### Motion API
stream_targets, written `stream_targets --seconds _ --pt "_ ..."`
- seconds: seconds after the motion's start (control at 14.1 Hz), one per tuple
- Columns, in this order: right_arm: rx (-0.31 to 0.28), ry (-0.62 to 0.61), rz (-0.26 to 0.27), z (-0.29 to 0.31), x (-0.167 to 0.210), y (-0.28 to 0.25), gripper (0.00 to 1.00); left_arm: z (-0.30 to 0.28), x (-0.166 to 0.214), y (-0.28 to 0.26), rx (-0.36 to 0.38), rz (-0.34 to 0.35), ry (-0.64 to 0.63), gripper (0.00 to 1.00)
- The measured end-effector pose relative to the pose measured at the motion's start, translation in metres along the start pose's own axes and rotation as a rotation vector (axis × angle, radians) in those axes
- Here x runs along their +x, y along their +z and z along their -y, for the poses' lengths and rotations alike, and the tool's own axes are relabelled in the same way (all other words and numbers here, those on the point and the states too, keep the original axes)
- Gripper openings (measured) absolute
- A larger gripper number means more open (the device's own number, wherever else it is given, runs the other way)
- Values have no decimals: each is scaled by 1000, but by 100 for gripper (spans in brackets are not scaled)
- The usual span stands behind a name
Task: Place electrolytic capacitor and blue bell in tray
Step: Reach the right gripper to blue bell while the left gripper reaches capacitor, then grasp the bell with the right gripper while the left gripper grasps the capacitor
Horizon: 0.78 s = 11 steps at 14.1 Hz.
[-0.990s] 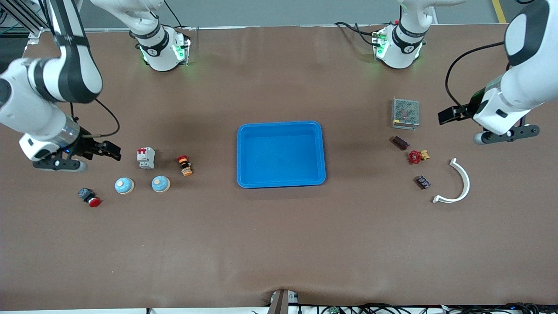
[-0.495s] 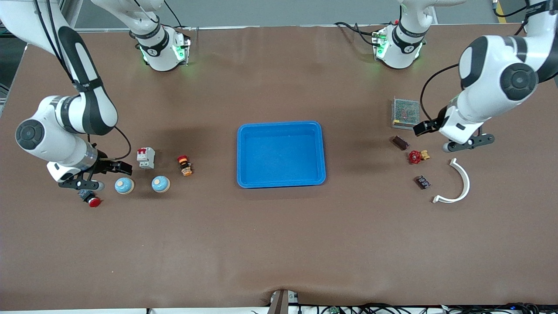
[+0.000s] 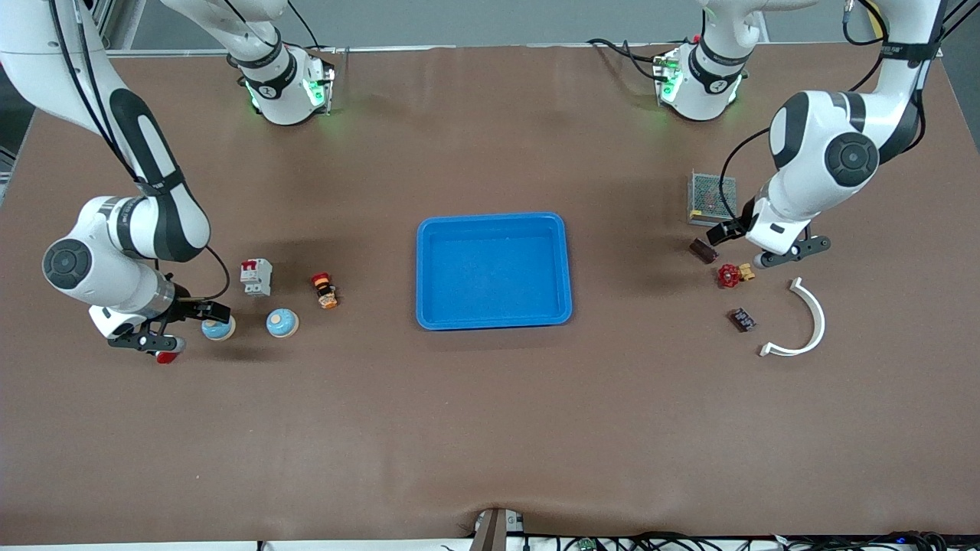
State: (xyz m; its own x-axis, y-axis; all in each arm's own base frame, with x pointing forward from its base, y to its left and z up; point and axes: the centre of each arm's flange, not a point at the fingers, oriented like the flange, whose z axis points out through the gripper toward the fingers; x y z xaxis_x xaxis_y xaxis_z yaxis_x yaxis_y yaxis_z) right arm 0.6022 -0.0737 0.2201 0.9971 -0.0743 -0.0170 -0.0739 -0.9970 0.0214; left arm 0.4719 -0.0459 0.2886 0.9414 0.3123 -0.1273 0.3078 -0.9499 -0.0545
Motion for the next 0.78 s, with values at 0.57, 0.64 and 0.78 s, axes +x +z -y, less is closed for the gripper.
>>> stream_targets --seconds 0.57,0.64,0.78 --pt "5 6 -6 -3 1 33 100 17 21 70 -9 39 -257 94" --pt "6 6 -9 -3 1 36 100 17 21 75 -10 40 -280 94" --pt "7 5 -2 -3 0 45 100 15 22 84 -11 42 -315 91"
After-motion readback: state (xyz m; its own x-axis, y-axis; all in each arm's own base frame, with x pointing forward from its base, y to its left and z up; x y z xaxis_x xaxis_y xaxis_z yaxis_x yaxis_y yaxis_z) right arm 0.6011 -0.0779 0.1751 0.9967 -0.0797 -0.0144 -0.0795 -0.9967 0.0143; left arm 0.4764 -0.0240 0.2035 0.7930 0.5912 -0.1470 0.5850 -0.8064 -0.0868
